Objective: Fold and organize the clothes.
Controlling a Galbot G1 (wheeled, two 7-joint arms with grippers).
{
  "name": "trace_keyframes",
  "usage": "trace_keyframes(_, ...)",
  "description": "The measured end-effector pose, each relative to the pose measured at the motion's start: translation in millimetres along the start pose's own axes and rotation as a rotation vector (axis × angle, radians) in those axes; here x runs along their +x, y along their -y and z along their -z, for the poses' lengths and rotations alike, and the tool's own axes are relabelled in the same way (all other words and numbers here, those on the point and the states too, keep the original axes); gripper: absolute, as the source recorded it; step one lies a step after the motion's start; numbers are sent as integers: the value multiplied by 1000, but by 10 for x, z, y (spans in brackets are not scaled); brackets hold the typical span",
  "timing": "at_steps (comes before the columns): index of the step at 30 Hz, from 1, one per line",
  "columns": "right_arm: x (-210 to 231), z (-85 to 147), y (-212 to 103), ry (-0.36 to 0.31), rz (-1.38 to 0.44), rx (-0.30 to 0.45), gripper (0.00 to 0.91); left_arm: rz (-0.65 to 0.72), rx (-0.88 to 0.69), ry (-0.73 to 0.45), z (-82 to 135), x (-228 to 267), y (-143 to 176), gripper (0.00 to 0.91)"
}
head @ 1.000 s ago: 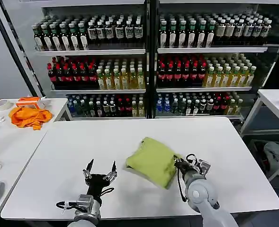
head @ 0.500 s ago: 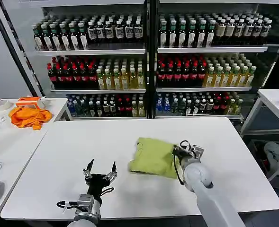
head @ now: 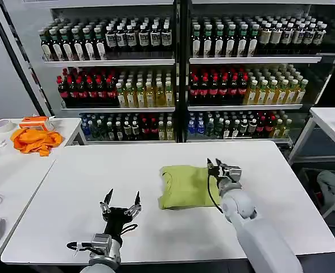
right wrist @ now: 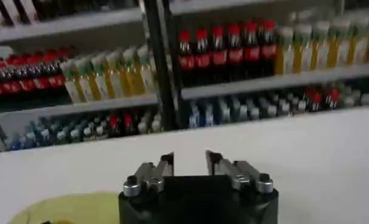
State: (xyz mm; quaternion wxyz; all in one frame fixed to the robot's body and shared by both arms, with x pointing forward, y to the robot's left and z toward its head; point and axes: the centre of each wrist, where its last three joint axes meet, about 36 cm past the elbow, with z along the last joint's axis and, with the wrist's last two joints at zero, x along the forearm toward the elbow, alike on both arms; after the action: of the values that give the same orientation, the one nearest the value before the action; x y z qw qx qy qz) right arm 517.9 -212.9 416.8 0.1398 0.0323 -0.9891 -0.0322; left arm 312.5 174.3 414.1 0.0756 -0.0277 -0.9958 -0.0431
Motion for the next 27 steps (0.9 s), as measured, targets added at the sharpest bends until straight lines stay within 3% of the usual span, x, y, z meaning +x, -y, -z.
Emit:
trace_keyframes(7, 541, -151, 236, 157, -27, 71, 907, -29, 22, 15, 31, 48, 80, 907)
trace_keyframes(11, 915, -230, 339, 204, -39, 83, 907, -41, 44, 21, 53, 91, 117, 907)
trace_keyframes(27, 2076, -489, 426, 221, -58, 137, 907, -69, 140, 25, 187, 297, 92, 907)
